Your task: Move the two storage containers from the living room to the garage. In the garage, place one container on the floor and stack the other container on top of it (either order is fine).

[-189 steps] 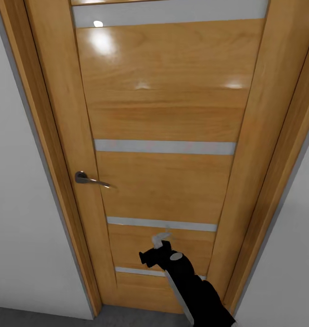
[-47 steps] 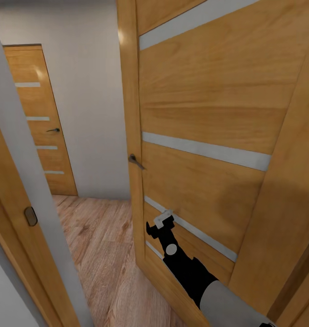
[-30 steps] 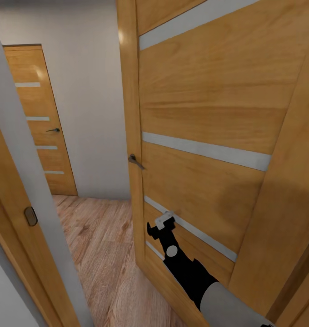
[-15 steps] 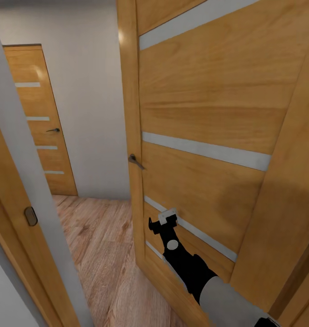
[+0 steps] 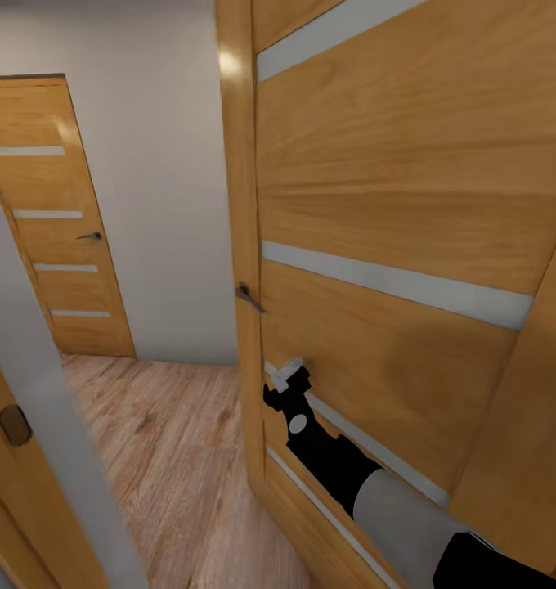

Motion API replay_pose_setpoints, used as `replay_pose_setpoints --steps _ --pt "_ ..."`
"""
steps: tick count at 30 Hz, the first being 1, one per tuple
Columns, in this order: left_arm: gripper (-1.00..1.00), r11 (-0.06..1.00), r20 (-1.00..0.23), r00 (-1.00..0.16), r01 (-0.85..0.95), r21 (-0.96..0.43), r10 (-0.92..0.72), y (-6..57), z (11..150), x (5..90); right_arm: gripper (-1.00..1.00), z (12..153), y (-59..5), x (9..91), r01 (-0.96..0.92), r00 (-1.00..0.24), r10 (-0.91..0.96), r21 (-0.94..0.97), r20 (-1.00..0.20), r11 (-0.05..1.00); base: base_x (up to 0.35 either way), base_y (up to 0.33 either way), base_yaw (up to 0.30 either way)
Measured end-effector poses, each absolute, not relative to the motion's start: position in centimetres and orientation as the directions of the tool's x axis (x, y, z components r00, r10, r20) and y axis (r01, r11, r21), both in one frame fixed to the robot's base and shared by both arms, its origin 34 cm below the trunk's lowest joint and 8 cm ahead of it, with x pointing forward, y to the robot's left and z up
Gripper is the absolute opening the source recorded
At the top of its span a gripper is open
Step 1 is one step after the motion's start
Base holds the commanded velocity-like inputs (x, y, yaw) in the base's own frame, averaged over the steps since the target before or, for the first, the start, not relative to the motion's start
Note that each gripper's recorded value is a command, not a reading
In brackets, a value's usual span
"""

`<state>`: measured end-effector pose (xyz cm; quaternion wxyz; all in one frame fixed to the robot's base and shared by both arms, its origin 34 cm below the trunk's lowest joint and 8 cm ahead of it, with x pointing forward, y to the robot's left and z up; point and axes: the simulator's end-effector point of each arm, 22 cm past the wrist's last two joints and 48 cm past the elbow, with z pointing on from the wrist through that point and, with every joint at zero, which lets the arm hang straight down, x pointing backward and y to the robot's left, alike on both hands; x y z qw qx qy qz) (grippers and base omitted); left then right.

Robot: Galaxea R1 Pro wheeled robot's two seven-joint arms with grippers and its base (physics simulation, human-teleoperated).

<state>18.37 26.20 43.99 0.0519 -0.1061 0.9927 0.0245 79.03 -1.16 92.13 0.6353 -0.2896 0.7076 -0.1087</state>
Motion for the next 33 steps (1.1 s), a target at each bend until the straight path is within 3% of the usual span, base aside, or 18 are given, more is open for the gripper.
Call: replay_pose_setpoints --steps 26,33 --pt "1.00 0.977 -0.109 -0.972 -0.212 0.038 -0.207 26.2 44.0 18.4 1.00 89.9 -3.5 79.3 -0.232 -0.076 -0.580 -0.552 -0.811 0.801 0.315 0.000 0.000" --pt "1.00 0.977 -0.108 -0.972 -0.212 0.038 -0.207 26.2 44.0 18.4 1.00 90.6 -4.6 79.9 -0.198 -0.083 -0.532 -0.510 -0.843 0.837 0.116 0.000 0.000"
